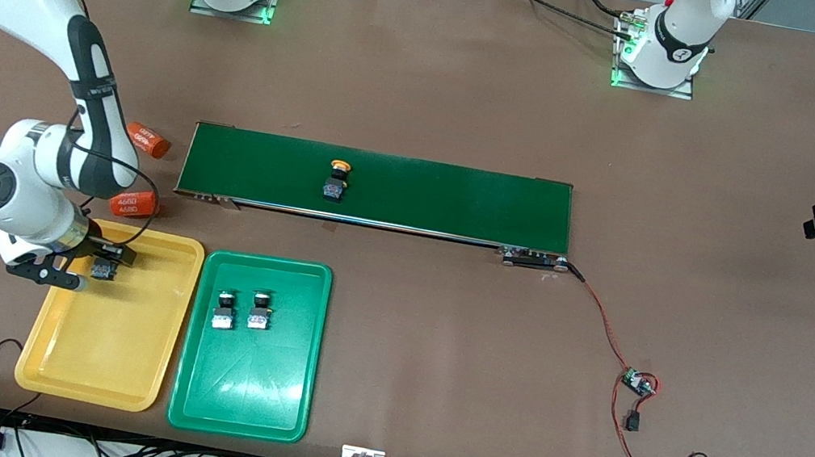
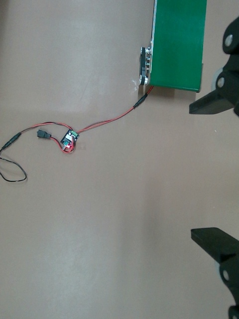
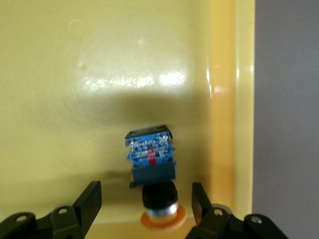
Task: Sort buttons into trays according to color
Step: 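Return the right gripper to the belt and grasp the next orange-cap button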
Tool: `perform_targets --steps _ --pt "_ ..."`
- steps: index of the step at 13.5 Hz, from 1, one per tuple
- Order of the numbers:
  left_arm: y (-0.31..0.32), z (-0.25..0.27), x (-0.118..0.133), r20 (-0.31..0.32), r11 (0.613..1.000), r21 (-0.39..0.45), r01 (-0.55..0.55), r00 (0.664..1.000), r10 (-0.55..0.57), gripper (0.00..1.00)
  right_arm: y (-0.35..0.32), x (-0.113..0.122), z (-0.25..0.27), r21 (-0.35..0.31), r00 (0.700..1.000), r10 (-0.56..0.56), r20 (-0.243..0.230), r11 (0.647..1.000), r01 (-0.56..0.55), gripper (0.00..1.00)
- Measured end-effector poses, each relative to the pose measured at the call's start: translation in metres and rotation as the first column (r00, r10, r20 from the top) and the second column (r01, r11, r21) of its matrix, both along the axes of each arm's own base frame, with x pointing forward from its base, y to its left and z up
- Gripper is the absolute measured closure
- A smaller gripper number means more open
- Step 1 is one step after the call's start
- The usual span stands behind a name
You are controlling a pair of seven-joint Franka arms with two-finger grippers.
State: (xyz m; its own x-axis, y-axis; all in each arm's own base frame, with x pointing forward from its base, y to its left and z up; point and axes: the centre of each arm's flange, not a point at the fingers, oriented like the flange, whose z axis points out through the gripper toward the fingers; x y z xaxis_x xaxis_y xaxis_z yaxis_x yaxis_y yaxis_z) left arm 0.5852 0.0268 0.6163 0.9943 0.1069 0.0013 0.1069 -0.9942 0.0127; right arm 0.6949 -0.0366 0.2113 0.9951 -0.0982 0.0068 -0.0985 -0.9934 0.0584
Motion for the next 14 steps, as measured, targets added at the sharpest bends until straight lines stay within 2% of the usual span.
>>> perform_targets --steps 3,5,8,11,14 --pt "0.0 0.0 0.0 0.0 1.0 0.0 0.001 1.0 -0.001 0.0 -0.001 -0.007 0.049 -0.002 0.998 -0.01 -0.064 1.0 0.01 0.17" --pt "0.0 -0.001 0.0 -0.002 1.0 0.0 0.002 1.0 -0.002 0.0 0.002 -0.015 0.074 0.019 0.996 -0.027 -0.088 0.999 0.029 0.17" --pt "0.0 -0.002 0.0 -0.003 1.0 0.0 0.004 1.0 -0.004 0.0 0.009 -0.035 0.095 0.065 0.993 -0.06 -0.099 0.996 0.067 0.17" --pt "0.0 -0.002 0.0 -0.004 1.0 0.0 0.005 1.0 -0.005 0.0 0.027 -0.062 0.103 0.074 0.989 -0.102 -0.111 0.991 0.11 0.17" --pt "0.0 -0.002 0.0 -0.005 1.0 0.0 0.005 1.0 -0.005 0.0 0.073 -0.085 0.102 0.091 0.984 -0.16 -0.073 0.982 0.166 0.17"
